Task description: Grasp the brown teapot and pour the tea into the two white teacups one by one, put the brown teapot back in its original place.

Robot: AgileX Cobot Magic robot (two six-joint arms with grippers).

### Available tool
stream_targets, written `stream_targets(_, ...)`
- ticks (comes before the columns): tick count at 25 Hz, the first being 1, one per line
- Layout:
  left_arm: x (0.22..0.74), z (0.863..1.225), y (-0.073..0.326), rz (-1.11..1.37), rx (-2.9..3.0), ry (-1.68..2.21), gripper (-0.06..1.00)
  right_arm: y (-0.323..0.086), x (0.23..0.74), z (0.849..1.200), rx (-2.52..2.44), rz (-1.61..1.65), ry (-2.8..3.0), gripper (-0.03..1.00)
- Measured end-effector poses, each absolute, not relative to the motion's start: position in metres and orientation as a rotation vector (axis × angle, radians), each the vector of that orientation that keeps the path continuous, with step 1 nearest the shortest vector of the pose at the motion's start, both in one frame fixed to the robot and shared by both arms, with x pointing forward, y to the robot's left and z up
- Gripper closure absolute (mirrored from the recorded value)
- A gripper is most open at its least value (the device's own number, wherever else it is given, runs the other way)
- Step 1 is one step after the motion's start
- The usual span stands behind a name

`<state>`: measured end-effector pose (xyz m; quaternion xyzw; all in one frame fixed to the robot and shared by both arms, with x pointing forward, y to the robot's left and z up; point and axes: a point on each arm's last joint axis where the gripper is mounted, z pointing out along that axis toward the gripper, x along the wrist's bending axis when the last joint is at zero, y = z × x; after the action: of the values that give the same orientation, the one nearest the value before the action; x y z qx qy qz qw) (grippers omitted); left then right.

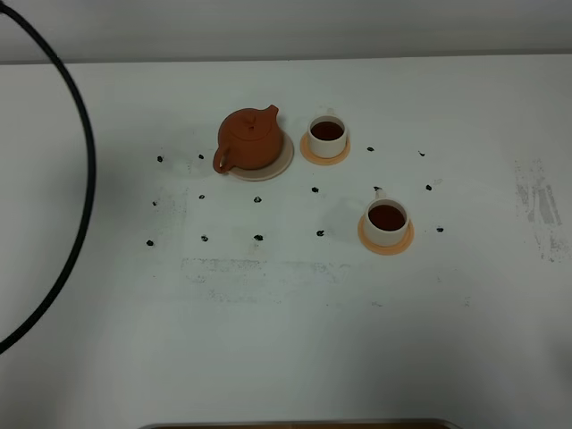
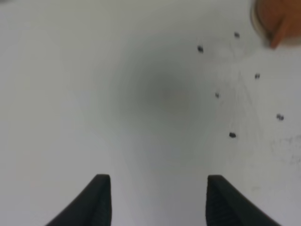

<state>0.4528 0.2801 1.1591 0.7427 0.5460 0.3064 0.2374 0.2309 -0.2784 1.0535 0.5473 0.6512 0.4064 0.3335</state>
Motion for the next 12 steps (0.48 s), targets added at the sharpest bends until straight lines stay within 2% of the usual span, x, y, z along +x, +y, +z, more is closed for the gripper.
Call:
stream_targets(3,0.421,1.177,0.286,0.897,1.984,1.474,0.47,-0.278,0.231,1.054,1.429,1.061,1.700,0.53)
stream_targets(7,0.383,1.184,0.290,0.832,1.951,1.557,0.47,-0.278,0.231,1.054,1.429,1.061,1.700,0.53)
stream_targets(12,0.335,1.174,0.293,0.734,1.838,1.636,0.47,-0.278,0.231,1.054,1.429,1.061,1.700,0.53)
